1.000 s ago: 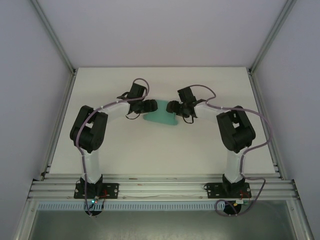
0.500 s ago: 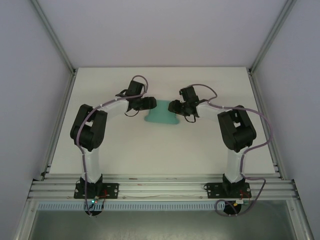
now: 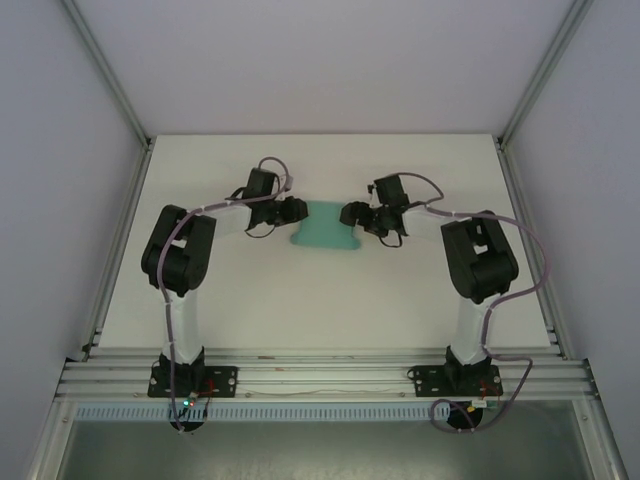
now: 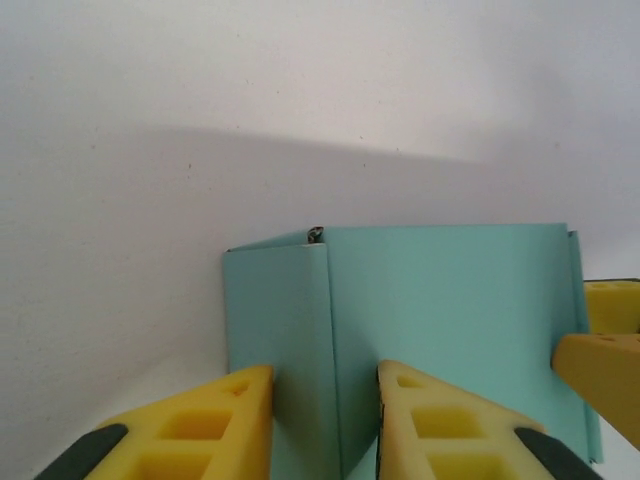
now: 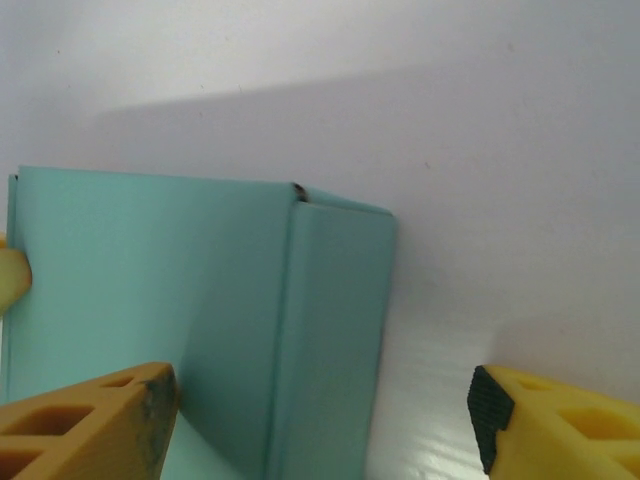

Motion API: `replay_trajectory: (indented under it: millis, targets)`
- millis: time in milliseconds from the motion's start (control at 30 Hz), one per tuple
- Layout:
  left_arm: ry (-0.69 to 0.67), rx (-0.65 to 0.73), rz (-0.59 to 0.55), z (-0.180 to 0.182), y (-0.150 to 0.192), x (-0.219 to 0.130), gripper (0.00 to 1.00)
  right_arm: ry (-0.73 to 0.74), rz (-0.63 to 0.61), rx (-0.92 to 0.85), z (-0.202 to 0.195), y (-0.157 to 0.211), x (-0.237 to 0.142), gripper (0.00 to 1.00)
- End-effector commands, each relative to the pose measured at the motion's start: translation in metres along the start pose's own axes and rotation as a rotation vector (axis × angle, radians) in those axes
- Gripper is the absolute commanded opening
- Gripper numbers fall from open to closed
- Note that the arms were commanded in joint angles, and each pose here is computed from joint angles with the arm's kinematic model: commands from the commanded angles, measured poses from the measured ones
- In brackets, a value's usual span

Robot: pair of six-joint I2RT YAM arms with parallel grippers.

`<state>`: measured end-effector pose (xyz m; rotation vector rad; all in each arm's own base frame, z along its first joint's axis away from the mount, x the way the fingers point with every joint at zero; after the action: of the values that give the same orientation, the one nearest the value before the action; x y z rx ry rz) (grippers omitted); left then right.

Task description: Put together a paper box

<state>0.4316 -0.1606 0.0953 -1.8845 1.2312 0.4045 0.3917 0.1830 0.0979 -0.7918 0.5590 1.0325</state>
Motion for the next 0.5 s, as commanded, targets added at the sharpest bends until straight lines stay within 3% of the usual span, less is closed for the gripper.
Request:
replay_trajectory:
  millis: [0,100,300,467]
  targets:
    - [0.022,-0.101,0.023,0.022,0.021,-0.002,0.27,-0.055,0.034,0.060,-0.007,0.003,-0.011,0.78]
    - [0.063,-0.152,0.013,0.030,0.024,-0.003,0.20,-0.135,0.072,0.088,-0.006,0.002,-0.011,0.83]
    - [0.097,-0.182,-0.019,0.035,0.025,-0.007,0.18,-0.340,0.094,0.143,0.016,-0.003,-0.010,0.86]
    - [0.092,-0.169,-0.014,0.035,0.027,-0.009,0.18,-0.373,0.120,0.186,0.020,-0.009,0.001,0.86]
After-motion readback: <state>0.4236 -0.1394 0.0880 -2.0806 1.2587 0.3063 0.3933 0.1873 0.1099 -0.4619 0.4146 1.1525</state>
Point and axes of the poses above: each hand's point on the last joint's axis, 136 mm out from that joint toward the fingers, its own x axis out along the fingers, its own z axis along the line the jaws close on, y = z × x, the point moved 7 cm from there along -x, back along the fingers, and after that the axes turned 5 degrees about x, right-handed, at the moved point
